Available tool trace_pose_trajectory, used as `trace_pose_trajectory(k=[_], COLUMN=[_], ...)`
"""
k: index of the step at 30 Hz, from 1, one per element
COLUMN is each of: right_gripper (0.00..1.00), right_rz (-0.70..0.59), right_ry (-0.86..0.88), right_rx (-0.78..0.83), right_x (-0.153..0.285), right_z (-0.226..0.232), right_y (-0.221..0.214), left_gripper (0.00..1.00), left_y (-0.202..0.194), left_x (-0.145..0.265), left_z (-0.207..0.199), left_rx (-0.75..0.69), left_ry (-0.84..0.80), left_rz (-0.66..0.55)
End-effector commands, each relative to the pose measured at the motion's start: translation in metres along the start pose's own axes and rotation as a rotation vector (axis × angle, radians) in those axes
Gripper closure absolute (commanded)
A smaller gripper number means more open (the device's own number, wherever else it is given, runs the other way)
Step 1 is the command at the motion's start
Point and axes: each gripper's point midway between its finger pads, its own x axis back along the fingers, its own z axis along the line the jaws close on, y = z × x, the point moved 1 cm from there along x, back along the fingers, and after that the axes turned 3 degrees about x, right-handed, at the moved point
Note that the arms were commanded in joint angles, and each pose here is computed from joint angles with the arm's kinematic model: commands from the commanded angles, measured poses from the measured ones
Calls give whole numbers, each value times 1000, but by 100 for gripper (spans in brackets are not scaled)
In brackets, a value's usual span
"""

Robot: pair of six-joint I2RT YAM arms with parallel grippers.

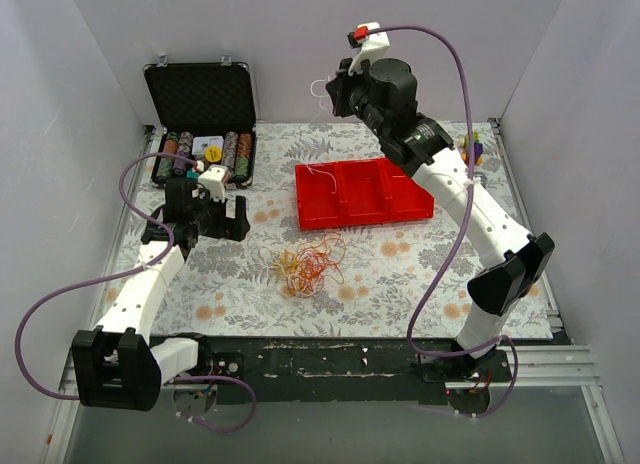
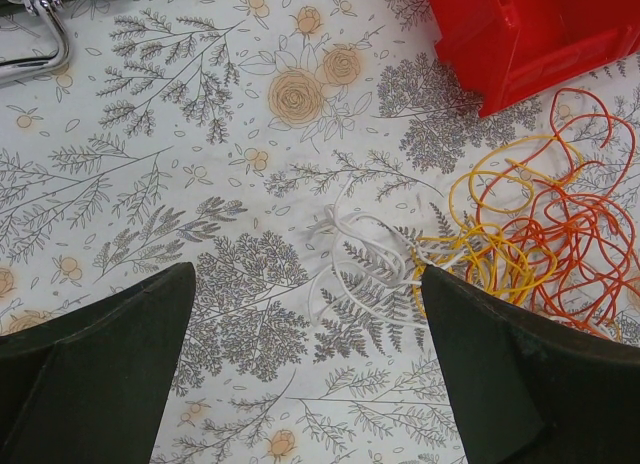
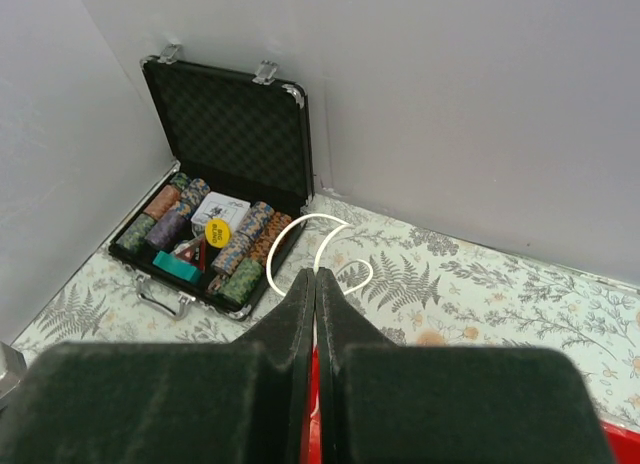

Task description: Untangle the cables

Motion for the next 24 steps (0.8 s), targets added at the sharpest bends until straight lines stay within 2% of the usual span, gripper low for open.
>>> trace_pose_trajectory(k=[1, 12, 24], right_gripper=[99, 99, 99], right_rz=[-53, 60, 285], right_ry=[8, -51, -90], right_rx=[-30, -34, -63], right_x=[1, -10, -5], right_z=[2, -17, -29], right_y=[11, -57, -170], left_gripper=[2, 2, 2], left_y=[3, -1, 2], left_x=[5, 2, 2], left_z=[-1, 0, 0], left_rx=[-20, -21, -17], left_ry=[-4, -4, -7], left_rz=[-28, -16, -17])
